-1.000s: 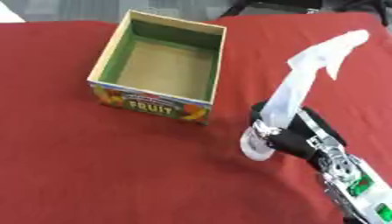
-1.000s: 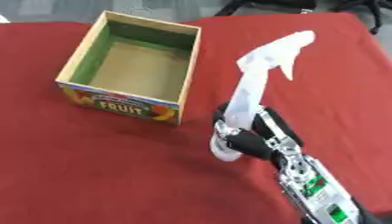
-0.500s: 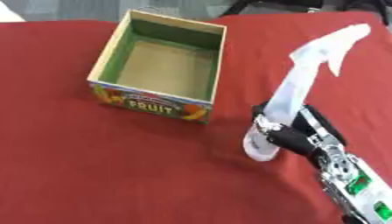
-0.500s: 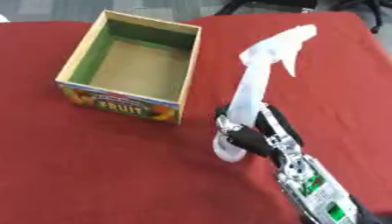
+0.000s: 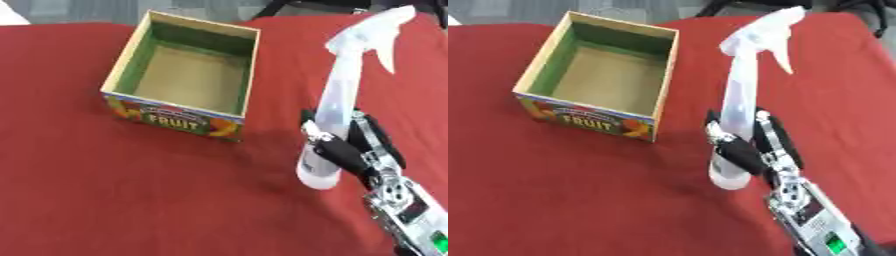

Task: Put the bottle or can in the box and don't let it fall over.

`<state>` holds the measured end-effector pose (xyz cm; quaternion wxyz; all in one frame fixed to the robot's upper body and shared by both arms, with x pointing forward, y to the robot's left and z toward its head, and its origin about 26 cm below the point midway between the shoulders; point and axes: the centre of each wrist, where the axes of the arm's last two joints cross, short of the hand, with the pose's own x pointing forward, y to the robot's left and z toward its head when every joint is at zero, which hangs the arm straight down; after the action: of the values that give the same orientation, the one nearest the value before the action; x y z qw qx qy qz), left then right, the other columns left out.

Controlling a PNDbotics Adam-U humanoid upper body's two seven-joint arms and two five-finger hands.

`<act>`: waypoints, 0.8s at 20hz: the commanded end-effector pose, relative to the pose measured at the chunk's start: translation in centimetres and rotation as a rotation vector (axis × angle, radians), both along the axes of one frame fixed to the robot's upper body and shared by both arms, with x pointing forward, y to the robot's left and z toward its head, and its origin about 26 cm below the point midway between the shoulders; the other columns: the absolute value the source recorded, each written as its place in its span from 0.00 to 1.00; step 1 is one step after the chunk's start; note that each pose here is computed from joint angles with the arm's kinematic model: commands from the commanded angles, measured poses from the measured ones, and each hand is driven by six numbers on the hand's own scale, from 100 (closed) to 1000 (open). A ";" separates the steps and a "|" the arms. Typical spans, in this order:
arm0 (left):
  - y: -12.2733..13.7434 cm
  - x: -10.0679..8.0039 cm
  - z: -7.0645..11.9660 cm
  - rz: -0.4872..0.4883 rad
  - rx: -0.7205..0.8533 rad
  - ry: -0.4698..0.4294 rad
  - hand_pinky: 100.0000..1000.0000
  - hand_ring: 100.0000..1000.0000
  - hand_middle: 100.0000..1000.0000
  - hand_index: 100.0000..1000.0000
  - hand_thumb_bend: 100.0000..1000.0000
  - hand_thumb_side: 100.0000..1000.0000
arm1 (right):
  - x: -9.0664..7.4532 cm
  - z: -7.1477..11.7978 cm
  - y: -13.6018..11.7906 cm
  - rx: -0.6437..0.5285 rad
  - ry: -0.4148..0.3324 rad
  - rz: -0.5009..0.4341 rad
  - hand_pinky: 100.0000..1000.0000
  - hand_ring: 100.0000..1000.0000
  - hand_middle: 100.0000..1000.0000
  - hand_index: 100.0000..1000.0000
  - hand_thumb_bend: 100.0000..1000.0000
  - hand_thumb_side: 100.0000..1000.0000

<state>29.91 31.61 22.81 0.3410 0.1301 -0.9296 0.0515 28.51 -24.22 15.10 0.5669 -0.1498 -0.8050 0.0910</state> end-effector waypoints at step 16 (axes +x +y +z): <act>-0.3 -0.2 1.0 -0.013 0.019 -0.023 0.44 1.00 1.00 0.54 0.02 0.66 | 0.1 3.0 -2.8 0.039 -0.251 -0.061 0.92 0.58 0.03 0.01 0.00 0.42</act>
<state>29.94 31.56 22.90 0.3442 0.1286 -0.9288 0.0479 28.81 -26.41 16.71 0.4903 -0.1693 -0.8542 0.0353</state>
